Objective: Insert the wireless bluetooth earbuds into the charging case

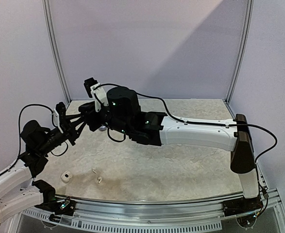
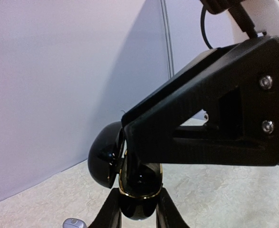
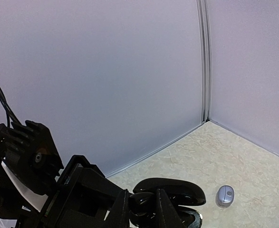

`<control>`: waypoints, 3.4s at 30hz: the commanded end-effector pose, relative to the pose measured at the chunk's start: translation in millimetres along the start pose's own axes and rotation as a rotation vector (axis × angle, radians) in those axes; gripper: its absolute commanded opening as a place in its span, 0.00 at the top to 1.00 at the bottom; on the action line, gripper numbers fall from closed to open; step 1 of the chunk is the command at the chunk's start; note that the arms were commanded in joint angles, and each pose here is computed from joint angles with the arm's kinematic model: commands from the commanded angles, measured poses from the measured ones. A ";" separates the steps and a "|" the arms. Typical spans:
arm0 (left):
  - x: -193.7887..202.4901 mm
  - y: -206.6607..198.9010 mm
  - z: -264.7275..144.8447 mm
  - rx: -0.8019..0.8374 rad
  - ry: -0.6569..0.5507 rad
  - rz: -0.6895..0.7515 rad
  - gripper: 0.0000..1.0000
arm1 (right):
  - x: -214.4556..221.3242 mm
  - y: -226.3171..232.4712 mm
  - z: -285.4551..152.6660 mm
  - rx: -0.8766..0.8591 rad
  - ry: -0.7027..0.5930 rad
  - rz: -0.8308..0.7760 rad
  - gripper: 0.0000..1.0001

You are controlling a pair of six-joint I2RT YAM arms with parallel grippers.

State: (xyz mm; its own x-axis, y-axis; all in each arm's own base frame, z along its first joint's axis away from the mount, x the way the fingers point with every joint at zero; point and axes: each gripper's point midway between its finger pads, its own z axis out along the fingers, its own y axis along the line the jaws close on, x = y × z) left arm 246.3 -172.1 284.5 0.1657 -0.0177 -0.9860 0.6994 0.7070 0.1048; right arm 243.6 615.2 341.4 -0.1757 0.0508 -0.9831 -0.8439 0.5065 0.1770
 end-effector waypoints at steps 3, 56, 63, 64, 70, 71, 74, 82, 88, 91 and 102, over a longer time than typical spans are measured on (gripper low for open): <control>-7.8 -2.0 -1.9 0.003 -0.033 0.010 1.00 | 28.2 -21.1 4.2 0.055 0.075 0.012 1.00; -1.8 -4.7 0.9 0.026 -0.008 -0.062 1.00 | 18.0 -25.4 0.2 0.086 0.104 -0.100 0.35; 2.2 -0.6 2.5 0.006 0.009 -0.082 1.00 | -7.9 5.0 -14.0 -0.079 0.115 -0.152 0.33; 3.4 0.3 2.9 0.002 0.016 -0.082 1.00 | -17.3 8.4 -19.8 -0.096 0.107 -0.158 0.33; 11.9 3.2 4.0 -0.011 0.061 -0.058 1.00 | -66.8 11.1 -59.7 -0.106 0.068 -0.174 0.32; 11.8 1.0 3.8 0.003 0.064 -0.046 1.00 | -72.7 8.5 -64.4 -0.095 0.066 -0.168 0.32; 13.8 -17.7 3.1 0.117 0.086 0.032 1.00 | -79.3 -1.3 -70.9 -0.054 0.075 -0.135 0.32; 39.4 -67.1 -19.9 0.476 0.204 0.425 1.00 | -31.6 -59.1 -51.2 0.170 0.223 0.011 0.35; 34.8 -70.6 -17.5 0.513 0.181 0.444 1.00 | 16.9 -51.0 -31.3 0.118 0.326 0.041 0.39; 32.2 -63.2 -11.6 0.471 0.183 0.427 1.00 | 44.4 -44.8 -32.3 0.098 0.406 0.050 0.41; 31.4 -51.8 -2.1 0.408 0.209 0.325 1.00 | 88.2 -31.7 -63.9 0.099 0.536 0.058 0.42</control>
State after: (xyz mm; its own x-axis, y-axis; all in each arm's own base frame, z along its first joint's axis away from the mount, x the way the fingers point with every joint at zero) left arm 205.7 -208.1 225.4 0.2847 0.3631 -0.8872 0.8775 0.2738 0.3937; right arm 241.4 560.7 258.4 -0.4401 -0.3164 -0.8403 -0.7799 0.5985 0.1831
